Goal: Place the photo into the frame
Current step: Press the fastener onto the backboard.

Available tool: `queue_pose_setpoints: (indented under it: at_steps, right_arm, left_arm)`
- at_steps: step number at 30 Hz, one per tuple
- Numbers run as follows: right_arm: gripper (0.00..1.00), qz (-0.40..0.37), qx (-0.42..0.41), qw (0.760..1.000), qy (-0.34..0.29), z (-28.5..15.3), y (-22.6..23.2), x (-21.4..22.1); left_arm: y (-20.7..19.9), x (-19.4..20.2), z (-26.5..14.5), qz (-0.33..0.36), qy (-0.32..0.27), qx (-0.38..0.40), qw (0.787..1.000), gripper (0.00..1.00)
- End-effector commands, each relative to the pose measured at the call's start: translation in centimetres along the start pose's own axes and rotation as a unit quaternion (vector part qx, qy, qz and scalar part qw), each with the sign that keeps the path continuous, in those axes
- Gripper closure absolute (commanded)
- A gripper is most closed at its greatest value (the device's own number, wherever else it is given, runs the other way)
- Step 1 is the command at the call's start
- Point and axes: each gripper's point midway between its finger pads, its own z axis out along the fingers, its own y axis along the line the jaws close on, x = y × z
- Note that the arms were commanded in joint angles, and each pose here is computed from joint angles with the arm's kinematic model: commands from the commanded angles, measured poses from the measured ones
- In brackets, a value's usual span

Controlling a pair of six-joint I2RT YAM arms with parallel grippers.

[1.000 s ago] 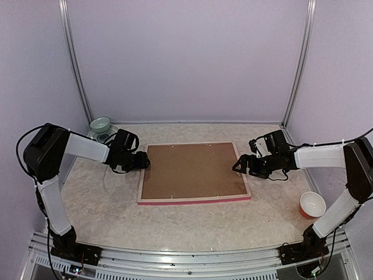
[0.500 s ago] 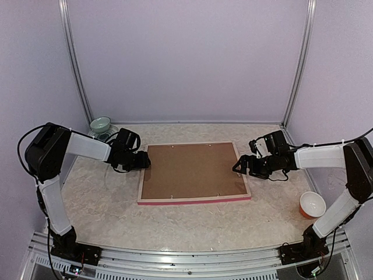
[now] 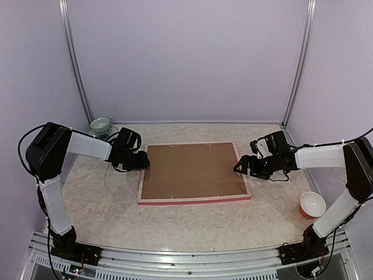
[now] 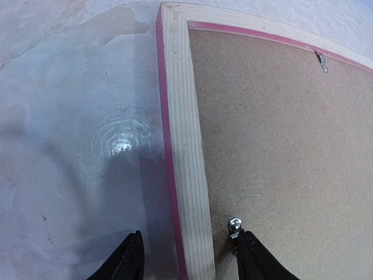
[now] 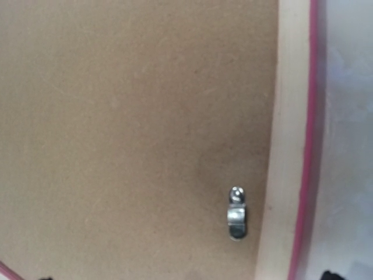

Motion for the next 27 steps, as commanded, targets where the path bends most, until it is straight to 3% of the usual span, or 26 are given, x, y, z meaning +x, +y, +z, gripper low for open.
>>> queue_pose_setpoints:
  at_steps: [1,27]
  right_arm:
    - [0.01,-0.005,-0.006,1.0,-0.011,-0.5,-0.07,-0.4]
    - [0.01,-0.003,-0.009,1.0,-0.017,-1.07,-0.42,-0.68]
  left_arm:
    - [1.04,3.65,1.05,0.0,0.068,-0.022,0.997,0.46]
    - [0.41,3.23,1.09,0.011,0.08,-0.028,0.996,0.43]
